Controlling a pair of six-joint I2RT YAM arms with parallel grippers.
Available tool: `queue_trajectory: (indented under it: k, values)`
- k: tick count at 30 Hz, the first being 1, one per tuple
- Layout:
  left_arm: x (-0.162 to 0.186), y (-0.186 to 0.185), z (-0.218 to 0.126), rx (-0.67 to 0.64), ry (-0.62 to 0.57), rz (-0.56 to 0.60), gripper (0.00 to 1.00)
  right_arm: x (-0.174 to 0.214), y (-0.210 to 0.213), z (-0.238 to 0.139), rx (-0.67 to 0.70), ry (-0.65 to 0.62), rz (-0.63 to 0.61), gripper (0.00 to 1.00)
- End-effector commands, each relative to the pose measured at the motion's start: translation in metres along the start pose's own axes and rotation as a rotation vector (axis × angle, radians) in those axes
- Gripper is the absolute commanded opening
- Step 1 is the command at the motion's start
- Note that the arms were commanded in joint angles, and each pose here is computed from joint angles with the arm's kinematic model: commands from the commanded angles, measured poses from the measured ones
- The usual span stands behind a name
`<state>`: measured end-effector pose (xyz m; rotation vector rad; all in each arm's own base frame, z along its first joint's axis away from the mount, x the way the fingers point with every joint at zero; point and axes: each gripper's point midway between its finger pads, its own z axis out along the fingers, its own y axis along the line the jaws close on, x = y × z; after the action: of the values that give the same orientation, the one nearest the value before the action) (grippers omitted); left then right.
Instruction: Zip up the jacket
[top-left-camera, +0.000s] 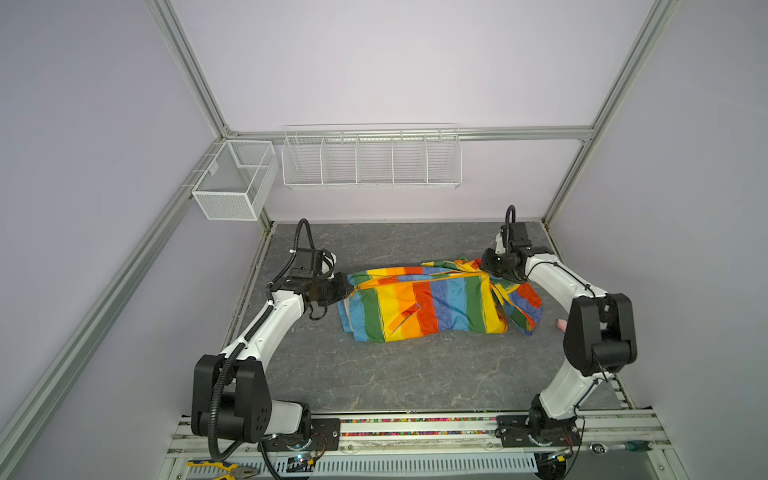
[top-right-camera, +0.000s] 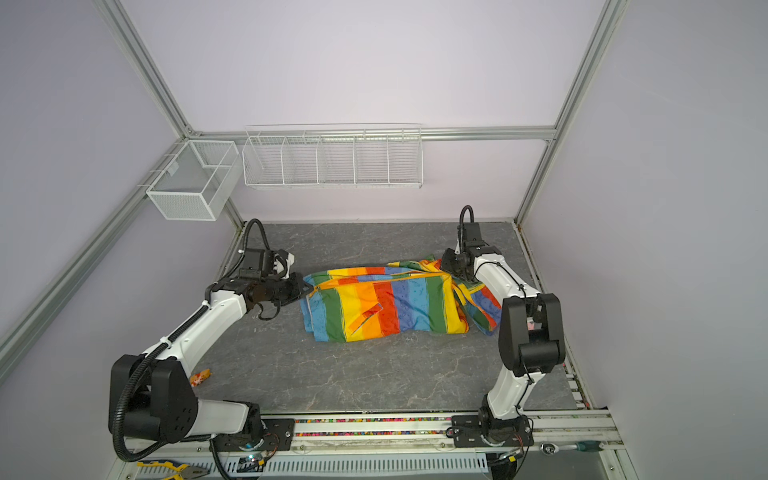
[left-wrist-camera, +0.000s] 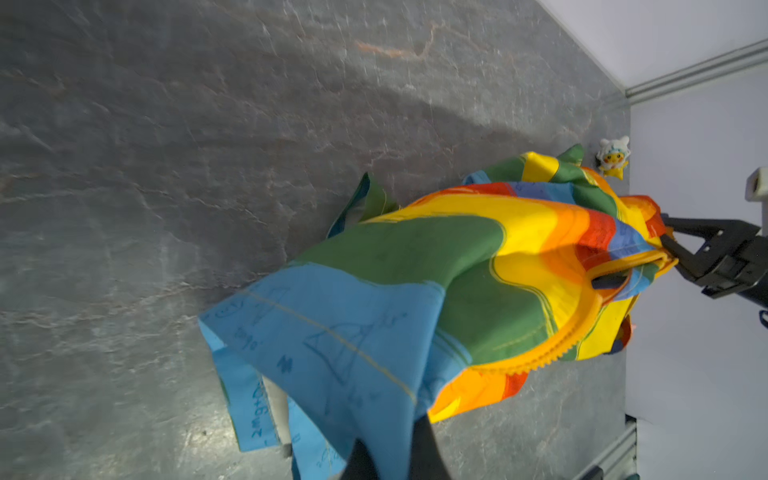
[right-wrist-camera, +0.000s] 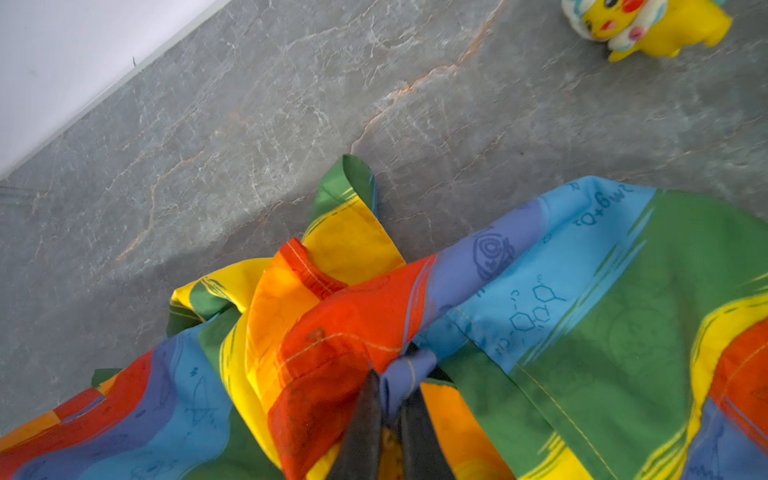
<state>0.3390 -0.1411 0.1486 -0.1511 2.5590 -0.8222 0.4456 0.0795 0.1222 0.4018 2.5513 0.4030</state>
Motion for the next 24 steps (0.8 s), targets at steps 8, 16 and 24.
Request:
queue_trajectory:
  k: [8,16,24]
  values:
    - [0.014,-0.001,0.014,0.081,0.090,-0.035,0.00,0.002,-0.023,0.018,0.046,0.046,-0.010,0.31]
    - [0.013,-0.003,0.010,0.071,0.099,-0.025,0.00,-0.016,-0.011,-0.013,0.022,-0.040,-0.027,0.64]
    - [0.016,-0.003,0.012,0.081,0.107,-0.027,0.00,-0.017,0.004,-0.025,-0.004,-0.055,-0.046,0.64]
